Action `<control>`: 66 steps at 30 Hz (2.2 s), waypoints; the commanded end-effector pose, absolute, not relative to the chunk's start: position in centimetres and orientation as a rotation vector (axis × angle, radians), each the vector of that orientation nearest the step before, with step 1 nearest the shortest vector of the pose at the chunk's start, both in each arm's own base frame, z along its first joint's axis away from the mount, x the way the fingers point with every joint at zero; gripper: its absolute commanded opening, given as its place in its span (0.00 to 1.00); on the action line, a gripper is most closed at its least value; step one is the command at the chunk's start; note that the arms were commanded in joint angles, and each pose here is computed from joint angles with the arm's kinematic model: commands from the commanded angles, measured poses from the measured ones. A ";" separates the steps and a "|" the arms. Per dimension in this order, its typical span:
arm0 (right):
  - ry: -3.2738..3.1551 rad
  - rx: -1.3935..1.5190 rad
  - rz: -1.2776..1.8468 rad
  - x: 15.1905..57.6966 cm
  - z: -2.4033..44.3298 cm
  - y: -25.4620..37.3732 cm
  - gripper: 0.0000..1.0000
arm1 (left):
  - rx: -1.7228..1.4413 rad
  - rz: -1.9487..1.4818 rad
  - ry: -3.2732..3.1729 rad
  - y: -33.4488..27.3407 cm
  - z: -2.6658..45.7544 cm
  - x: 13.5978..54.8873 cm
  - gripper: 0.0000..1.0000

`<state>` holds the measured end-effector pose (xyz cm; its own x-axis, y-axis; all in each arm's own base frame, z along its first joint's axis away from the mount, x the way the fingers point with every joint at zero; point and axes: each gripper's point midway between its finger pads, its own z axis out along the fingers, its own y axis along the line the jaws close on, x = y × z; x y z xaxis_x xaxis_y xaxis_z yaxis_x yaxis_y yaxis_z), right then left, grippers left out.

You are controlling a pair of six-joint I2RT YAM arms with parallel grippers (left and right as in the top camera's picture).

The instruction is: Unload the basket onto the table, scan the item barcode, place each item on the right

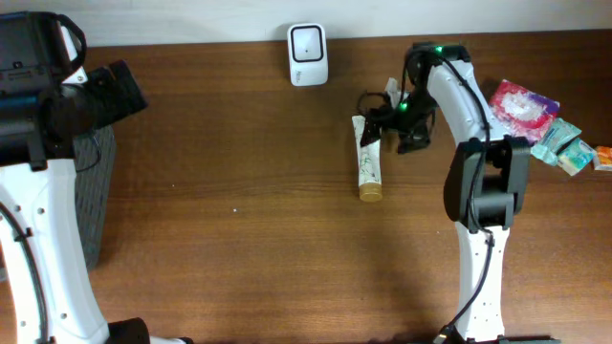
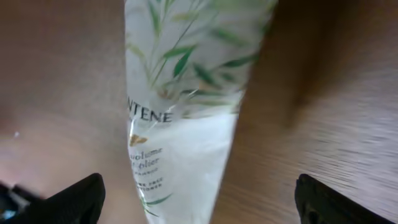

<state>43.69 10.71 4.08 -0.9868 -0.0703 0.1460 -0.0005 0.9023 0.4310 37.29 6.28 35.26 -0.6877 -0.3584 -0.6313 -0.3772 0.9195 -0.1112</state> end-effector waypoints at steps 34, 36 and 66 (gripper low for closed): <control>-3.208 0.194 0.542 41.3 11.8 17.6 0.89 | -0.533 0.039 2.377 6.5 35.6 37.1 0.99; -3.167 0.128 0.276 43.3 12.1 12.8 0.89 | -0.533 0.039 2.377 6.5 35.6 37.1 0.99; -3.102 -0.400 0.411 41.2 6.9 14.1 0.04 | -0.533 0.039 2.377 6.5 35.6 37.1 0.99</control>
